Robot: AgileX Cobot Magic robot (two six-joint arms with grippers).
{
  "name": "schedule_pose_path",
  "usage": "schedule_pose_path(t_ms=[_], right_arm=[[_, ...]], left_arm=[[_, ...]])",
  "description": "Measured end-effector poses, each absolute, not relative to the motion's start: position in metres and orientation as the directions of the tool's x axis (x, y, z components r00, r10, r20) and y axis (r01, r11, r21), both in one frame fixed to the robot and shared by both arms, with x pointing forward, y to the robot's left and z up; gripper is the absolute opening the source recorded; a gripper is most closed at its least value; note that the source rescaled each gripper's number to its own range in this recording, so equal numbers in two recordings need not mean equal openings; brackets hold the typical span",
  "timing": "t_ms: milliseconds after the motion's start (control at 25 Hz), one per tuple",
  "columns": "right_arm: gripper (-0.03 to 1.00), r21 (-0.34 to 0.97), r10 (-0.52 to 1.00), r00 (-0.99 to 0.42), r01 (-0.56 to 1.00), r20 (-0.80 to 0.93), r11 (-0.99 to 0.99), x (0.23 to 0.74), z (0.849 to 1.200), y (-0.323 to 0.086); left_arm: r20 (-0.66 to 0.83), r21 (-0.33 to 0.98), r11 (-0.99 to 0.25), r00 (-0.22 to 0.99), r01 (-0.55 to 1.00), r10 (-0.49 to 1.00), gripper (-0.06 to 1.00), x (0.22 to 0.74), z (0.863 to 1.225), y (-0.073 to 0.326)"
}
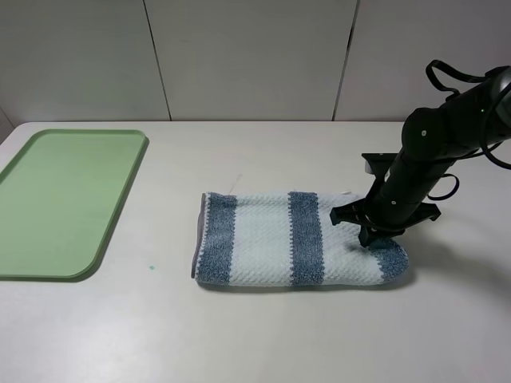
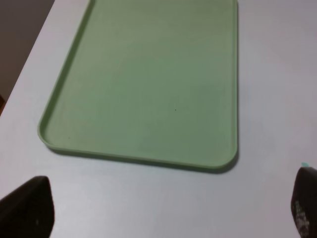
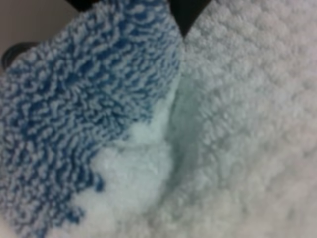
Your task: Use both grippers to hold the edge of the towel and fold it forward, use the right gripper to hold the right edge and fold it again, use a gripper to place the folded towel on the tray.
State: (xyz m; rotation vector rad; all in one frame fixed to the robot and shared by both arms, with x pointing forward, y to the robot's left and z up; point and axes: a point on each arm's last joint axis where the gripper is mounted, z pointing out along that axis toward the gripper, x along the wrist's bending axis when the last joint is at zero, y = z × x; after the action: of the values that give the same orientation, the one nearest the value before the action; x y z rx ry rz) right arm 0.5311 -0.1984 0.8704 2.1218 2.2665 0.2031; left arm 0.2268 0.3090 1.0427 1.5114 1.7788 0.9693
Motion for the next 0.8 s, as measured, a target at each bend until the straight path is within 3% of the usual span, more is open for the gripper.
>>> schedule_pose_path(t_ms=[800], right_arm=[[0.07,0.220,0.993,-0.107,0.969,-0.056,0.117,0.507,0.960,-0.221]], left_arm=[[0.011,0.835,0.083,-0.167,0.544,0.986,0.95,0.227,1.043,0.309]])
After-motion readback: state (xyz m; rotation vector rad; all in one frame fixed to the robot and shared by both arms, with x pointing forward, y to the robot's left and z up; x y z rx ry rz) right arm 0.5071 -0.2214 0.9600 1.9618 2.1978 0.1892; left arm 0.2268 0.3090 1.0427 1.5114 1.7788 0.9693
